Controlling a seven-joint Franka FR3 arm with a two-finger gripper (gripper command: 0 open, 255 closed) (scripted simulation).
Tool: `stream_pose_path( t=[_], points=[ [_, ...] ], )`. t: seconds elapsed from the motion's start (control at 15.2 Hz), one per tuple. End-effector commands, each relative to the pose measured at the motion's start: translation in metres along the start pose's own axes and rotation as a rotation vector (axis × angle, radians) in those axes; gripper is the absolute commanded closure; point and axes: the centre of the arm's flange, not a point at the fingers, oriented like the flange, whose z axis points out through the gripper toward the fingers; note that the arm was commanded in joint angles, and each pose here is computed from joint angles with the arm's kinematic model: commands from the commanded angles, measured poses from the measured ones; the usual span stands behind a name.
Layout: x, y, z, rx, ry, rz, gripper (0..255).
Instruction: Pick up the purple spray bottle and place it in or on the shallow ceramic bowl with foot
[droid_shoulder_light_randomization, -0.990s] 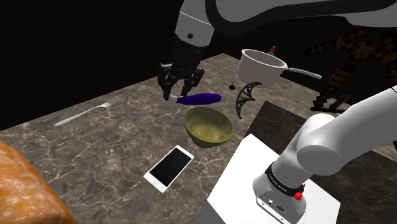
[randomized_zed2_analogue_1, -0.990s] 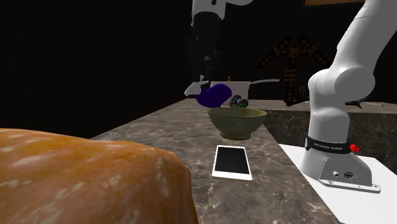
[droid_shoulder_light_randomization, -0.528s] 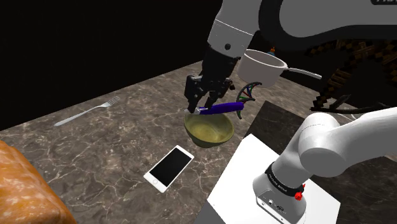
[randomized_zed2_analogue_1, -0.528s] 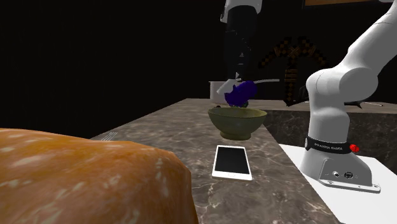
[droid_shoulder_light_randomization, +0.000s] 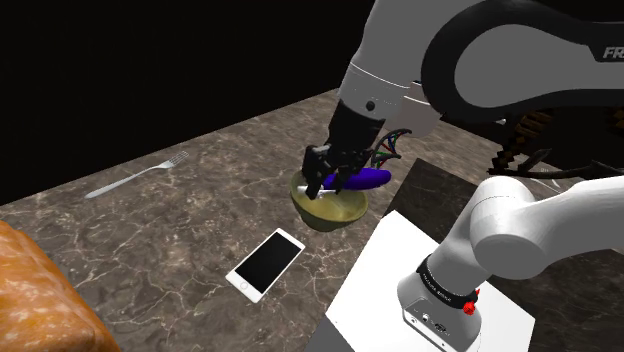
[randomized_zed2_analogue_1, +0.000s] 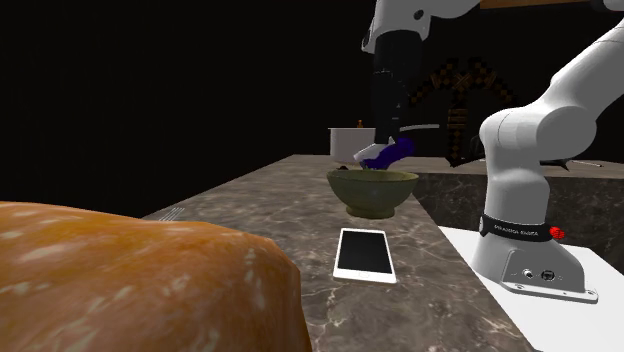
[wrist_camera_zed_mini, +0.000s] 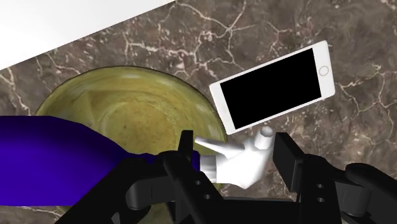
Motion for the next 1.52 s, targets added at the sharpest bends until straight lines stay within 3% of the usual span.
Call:
stream_pose_path(
  t=[0.0,0.46,0.92,0.99,1.32,1.45],
  points=[
    [0.001,0.002,0.012,0.000,0.000,0.000,255],
    [0.000,0.006,0.048,0.000,0.000,0.000,255],
    [0.000,0.006,0.048,0.000,0.000,0.000,255],
    [0.000,0.006,0.048,0.000,0.000,0.000,0],
    [0.000,0.006,0.048,0.000,0.000,0.000,0],
    [0.000,0.006,0.021,0.000,0.000,0.000,0]
  ],
)
